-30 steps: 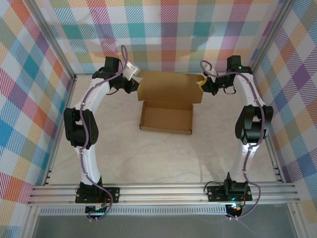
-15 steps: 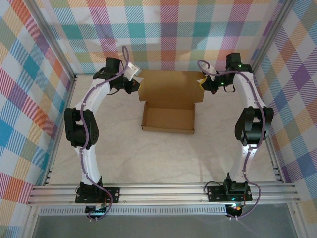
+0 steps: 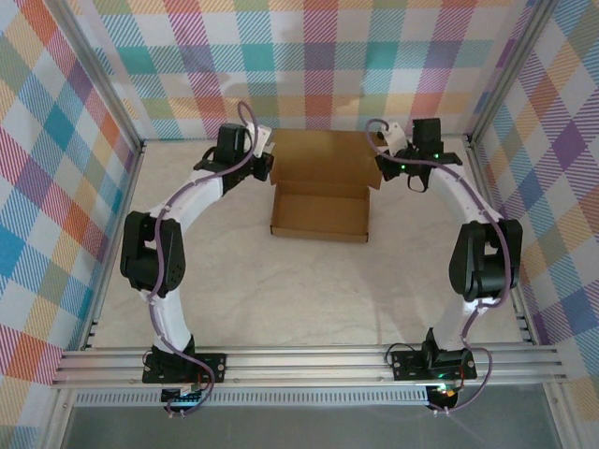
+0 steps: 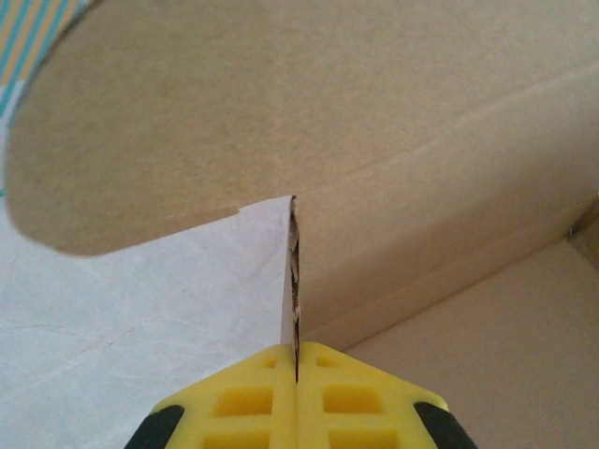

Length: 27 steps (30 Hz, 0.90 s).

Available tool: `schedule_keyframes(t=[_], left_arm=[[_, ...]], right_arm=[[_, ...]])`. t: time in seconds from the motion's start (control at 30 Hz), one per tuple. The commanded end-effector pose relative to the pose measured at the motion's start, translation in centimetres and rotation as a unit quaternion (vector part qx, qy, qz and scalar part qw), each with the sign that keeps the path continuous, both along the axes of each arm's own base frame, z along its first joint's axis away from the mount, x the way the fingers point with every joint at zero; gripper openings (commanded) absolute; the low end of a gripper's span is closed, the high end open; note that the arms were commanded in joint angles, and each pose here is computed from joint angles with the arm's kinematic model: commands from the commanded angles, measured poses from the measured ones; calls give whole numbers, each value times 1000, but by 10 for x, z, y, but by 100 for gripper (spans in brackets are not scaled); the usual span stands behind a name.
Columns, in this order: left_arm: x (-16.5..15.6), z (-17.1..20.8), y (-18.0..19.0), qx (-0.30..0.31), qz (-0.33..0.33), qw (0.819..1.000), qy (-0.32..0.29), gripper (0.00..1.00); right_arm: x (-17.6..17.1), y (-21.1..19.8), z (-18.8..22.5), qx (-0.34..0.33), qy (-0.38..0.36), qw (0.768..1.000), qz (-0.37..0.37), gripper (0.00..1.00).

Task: Fold the paper box

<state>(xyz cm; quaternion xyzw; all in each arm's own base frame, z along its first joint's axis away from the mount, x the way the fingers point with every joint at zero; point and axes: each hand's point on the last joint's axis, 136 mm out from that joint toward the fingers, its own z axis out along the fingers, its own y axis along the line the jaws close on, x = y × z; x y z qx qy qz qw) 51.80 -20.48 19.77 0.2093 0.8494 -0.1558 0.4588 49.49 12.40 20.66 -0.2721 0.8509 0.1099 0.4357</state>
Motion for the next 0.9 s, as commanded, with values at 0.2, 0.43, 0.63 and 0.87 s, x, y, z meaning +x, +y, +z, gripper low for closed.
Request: schedule_keyframes(t=[0.2,0.43,0.63,0.87], left_arm=[[-13,22,-45,-71,56,994,-55,0],[-27,23,-47,-73,88,988,-101,0],[-43,20,-51,-79,93,984,-126,0],[-62,5,-58,-81,92,984,-127,0]], right_arm=[[1,44,38,82,-115,978,-152,0],[-9,51,42,121,-198,943,-240,0],[-22,64,34,154,-231,922,-272,0],[-38,70,14,181,-226,920,-265,0]])
